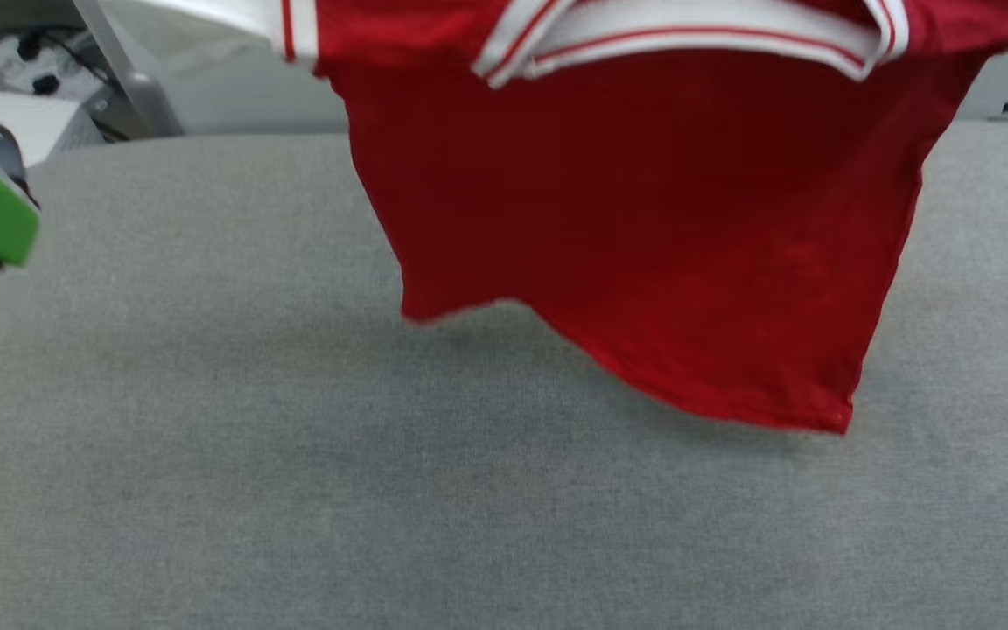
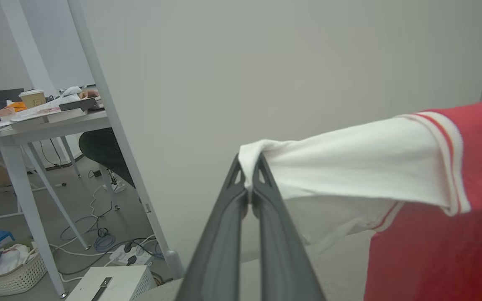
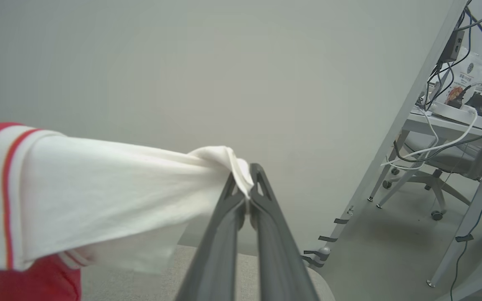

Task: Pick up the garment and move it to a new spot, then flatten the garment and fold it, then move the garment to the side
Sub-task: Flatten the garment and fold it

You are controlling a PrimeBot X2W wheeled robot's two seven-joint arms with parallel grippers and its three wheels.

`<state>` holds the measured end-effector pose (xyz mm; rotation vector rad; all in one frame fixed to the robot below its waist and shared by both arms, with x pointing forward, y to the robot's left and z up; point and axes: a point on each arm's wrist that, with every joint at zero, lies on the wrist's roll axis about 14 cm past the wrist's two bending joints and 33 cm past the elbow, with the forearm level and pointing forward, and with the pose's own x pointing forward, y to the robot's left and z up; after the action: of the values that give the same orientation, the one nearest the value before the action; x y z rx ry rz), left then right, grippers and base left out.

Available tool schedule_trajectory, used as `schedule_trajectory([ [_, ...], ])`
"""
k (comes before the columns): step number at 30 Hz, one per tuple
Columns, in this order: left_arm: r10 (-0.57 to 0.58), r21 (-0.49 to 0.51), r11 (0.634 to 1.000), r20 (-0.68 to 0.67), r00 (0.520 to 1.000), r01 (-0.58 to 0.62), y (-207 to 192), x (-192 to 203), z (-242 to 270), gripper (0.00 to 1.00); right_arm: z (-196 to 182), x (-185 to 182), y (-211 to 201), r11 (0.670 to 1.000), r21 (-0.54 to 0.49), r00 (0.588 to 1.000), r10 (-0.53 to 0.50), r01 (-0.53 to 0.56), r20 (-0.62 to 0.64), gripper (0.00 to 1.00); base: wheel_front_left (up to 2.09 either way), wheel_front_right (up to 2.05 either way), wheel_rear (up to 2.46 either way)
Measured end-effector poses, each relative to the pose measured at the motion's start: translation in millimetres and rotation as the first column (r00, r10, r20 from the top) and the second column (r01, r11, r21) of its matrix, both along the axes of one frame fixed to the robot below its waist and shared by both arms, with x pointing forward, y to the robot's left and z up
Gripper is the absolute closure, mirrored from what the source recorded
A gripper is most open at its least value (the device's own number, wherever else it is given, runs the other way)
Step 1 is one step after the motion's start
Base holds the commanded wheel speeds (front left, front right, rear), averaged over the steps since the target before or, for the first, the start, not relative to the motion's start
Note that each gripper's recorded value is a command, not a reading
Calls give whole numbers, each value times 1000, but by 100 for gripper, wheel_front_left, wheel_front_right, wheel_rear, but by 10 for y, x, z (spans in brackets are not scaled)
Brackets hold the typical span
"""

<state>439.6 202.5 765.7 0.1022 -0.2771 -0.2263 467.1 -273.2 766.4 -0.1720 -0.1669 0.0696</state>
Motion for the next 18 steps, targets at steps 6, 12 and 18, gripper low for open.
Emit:
schedule_trajectory([
  [6, 11, 82, 997, 7, 1000, -12, 107, 481, 152, 100, 125, 486, 50, 999, -46, 1000, -10, 11, 22, 100, 0, 0, 0],
  [12, 55, 148, 987, 7, 998, -55, 221, 1107, 172, 100, 223, 1053, 43, 997, -61, 997, -38, 42, 70, 100, 0, 0, 0],
  [18, 80, 195, 978, 9, 997, -81, 215, 1787, -8, 100, 27, 1682, 84, 996, -65, 995, -58, 63, 77, 100, 0, 0, 0],
])
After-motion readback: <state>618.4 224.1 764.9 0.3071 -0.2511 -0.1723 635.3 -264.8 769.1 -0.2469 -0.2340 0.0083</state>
